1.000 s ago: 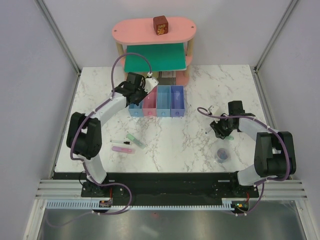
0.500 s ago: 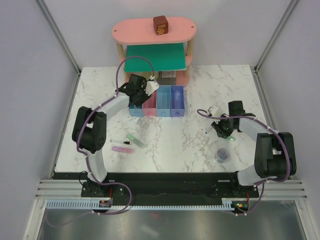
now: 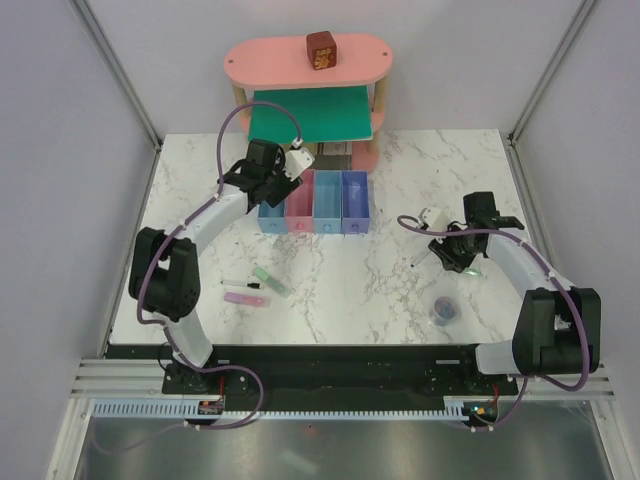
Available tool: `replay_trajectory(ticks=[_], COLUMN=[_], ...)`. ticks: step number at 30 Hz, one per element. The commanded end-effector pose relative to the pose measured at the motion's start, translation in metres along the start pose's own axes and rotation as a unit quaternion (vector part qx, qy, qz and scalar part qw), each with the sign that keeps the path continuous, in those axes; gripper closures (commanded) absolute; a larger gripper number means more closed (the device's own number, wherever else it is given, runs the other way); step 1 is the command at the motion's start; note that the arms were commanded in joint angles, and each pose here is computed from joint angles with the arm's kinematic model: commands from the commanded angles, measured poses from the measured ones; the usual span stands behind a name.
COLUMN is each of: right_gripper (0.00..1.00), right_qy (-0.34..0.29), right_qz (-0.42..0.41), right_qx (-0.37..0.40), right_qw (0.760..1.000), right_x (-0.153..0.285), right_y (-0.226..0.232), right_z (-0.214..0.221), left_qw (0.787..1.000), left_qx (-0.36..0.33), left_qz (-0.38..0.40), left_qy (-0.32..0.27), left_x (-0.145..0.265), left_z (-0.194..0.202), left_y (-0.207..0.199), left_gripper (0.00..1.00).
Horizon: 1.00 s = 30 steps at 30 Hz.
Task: Sort the stationery into containers
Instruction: Place the stationery in the storage box, then pick up the stationery from the center of the board.
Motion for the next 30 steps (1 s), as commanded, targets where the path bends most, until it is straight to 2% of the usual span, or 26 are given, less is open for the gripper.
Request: replay_trajectory(ticks=[1,8,15,17,24,30], right_gripper=[0.83,0.83,0.83,0.83,0.84,0.84], right_qy=[-0.022,-0.058,-0.131,-0.170,-0.187,-0.199], right_qz=[0.015,0.030,-0.011,-0.020,-0.048,-0.069], right_qx=[0.025,0.048,0.043,0.030,0.107,0.155], right_qw=[0.999,0.997,0.990,0.985,0.975,0.965], right_x=[0.026,0.044,0.040,0.046,0.008,-0.032], right_y=[-0.009,-0.013,0.014,0.019,0.056,0.086], right_z=[-0.018,-0.062,-0.158,-0.192,-0.285,-0.337], left_qw=[0.998,0.998,0.998,0.998,0.997,0.993], left_qx=[0.019,-0.009,-0.054,-0.055,-0.071,-0.096], left_qz=[-0.035,-0.028,0.017,0.021,0.021,0.044], left_qy=[-0.055,-0.052,-0.022,-0.018,-0.030,-0.048], left_x=[0.047,0.084,0.095,0.097,0.113,0.123], left_z=[-0.019,0.011,0.065,0.072,0.088,0.107], left_y=[0.017,-0.006,-0.057,-0.063,-0.078,-0.102], left_gripper=[0.33,0.33,0.33,0.33,0.33,0.33])
Point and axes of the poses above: each gripper's point midway between its finger pads, its own x axis back along the fingers, its own y axis along the line the jaws close on, z = x × y, the point moved 7 cm from there along x, back along the fingers, and after that the axes turned 7 degrees about -x, right-handed, at the moved point
